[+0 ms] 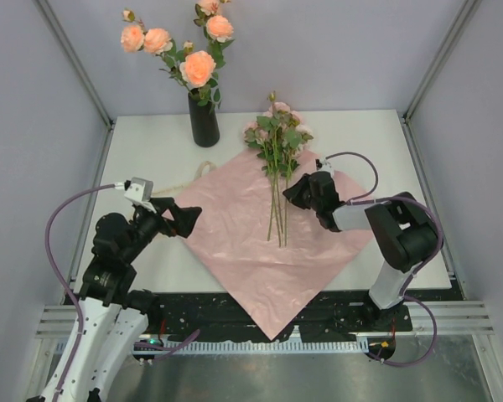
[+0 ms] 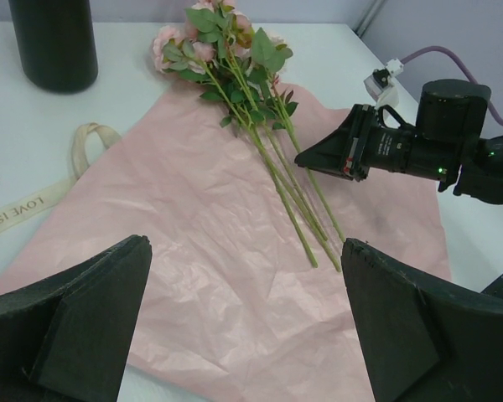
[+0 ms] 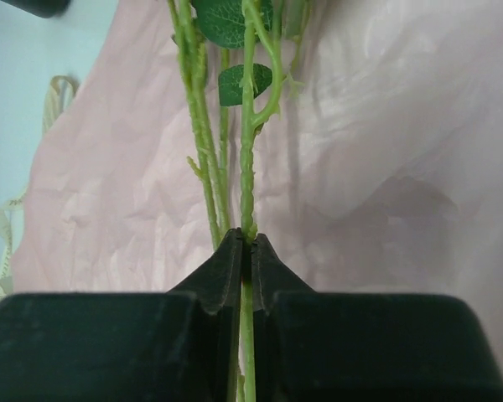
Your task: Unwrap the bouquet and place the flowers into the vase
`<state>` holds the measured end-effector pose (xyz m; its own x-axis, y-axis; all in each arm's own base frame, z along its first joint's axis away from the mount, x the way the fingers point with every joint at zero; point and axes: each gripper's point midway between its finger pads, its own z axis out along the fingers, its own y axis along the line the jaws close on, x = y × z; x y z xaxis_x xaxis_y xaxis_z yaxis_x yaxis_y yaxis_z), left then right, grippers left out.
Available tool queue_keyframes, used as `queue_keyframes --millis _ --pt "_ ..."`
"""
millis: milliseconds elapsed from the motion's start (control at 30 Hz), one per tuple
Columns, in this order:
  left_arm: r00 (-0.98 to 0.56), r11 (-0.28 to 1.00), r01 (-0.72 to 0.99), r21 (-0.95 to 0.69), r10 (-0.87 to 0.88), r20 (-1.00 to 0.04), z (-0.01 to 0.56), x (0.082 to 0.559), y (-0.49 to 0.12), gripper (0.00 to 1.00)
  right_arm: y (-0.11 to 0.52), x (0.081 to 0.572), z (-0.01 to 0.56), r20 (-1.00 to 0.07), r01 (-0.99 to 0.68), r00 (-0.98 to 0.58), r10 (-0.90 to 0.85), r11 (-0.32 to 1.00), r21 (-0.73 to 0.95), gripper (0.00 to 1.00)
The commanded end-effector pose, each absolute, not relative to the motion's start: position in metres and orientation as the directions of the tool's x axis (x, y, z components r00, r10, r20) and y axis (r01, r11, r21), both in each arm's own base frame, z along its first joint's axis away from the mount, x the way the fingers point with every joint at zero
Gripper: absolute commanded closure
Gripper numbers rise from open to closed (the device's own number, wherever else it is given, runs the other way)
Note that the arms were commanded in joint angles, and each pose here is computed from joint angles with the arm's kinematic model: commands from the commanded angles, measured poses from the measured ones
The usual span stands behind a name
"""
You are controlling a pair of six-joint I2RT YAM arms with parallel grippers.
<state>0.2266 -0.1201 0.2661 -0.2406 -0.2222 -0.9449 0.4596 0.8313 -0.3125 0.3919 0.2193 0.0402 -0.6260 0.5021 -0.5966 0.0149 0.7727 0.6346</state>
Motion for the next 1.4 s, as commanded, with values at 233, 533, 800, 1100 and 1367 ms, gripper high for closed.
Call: queue_keyframes --millis 233,533,800,1100,1367 --pt "-0.280 0.786 0.518 -0.338 -0.218 -0.935 0.282 0.223 -0.134 0.03 0.210 0.387 0.152 -0.656 -0.110 -0.466 0.594 0.697 0.709 0.94" --pt "-0.452 0.570 0.606 -0.555 -0.327 -0.830 0.324 0.204 -0.174 0.12 0.199 0.345 0.207 -0.665 -0.241 -0.391 0.636 0.627 0.741 0.95" --pt "-0.517 0.504 0.606 -0.615 -0.339 -0.786 0.330 0.212 -0.194 0.14 0.237 0.279 0.243 -0.658 -0.467 -0.447 0.606 0.470 0.750 0.94" --pt "-0.546 0.380 0.673 -0.635 -0.324 -0.773 0.336 0.212 -0.242 0.19 0.292 0.212 0.278 -0.692 -0.642 -0.489 0.531 0.317 0.698 0.94" --pt "-0.550 0.366 0.673 -0.642 -0.333 -0.766 0.339 0.223 -0.258 0.34 0.322 0.175 0.288 -0.726 -0.717 -0.515 0.456 0.234 0.656 0.94"
